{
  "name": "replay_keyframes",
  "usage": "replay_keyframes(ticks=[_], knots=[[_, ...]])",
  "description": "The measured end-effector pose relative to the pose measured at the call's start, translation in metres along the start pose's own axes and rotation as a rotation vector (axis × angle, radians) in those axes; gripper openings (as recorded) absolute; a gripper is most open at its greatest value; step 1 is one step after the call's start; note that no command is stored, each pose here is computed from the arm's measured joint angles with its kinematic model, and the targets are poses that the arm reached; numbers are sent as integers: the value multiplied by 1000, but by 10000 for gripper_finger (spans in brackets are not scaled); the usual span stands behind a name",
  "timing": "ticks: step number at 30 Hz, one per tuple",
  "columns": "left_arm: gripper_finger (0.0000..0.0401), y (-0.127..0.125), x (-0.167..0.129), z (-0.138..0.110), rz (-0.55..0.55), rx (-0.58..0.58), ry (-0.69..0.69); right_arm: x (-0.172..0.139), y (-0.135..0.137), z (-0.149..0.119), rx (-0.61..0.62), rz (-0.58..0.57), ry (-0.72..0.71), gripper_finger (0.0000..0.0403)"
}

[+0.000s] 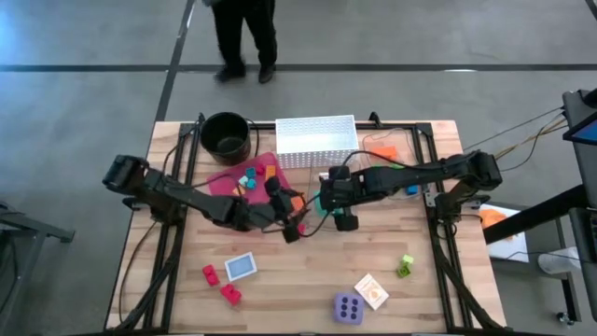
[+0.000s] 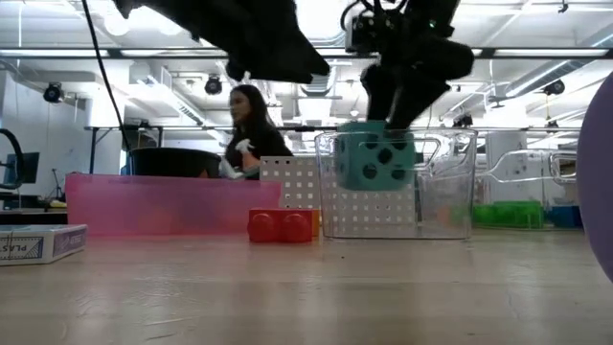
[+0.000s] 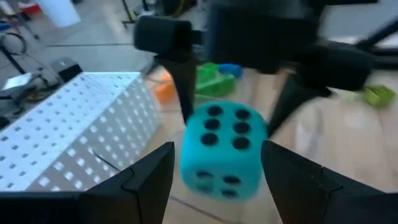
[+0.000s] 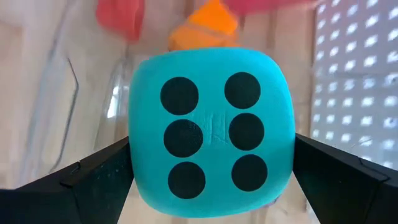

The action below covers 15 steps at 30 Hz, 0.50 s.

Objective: Pick & Place Toys
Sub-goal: Put the blue die into the bottom transparent bin

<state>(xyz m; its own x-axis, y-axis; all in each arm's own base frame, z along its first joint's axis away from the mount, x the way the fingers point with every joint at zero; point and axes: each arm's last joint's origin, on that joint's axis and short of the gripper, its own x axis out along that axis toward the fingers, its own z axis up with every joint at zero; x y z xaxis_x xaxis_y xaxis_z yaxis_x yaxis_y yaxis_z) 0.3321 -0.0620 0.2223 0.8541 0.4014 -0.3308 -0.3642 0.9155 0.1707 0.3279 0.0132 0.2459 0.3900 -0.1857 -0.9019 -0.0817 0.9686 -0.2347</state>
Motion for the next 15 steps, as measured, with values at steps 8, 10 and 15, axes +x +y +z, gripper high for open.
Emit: replay_keyframes(ticks=[8, 10, 15], knots=[[242, 26, 35, -6, 132, -72, -46, -21, -5, 3, 1, -13, -97, 398], [242, 27, 41, -4, 115, -66, -80, -23, -5, 3, 3, -14, -102, 398], [242, 24, 44, 0, 15, -52, -120, -22, -5, 2, 5, -14, -100, 398]])
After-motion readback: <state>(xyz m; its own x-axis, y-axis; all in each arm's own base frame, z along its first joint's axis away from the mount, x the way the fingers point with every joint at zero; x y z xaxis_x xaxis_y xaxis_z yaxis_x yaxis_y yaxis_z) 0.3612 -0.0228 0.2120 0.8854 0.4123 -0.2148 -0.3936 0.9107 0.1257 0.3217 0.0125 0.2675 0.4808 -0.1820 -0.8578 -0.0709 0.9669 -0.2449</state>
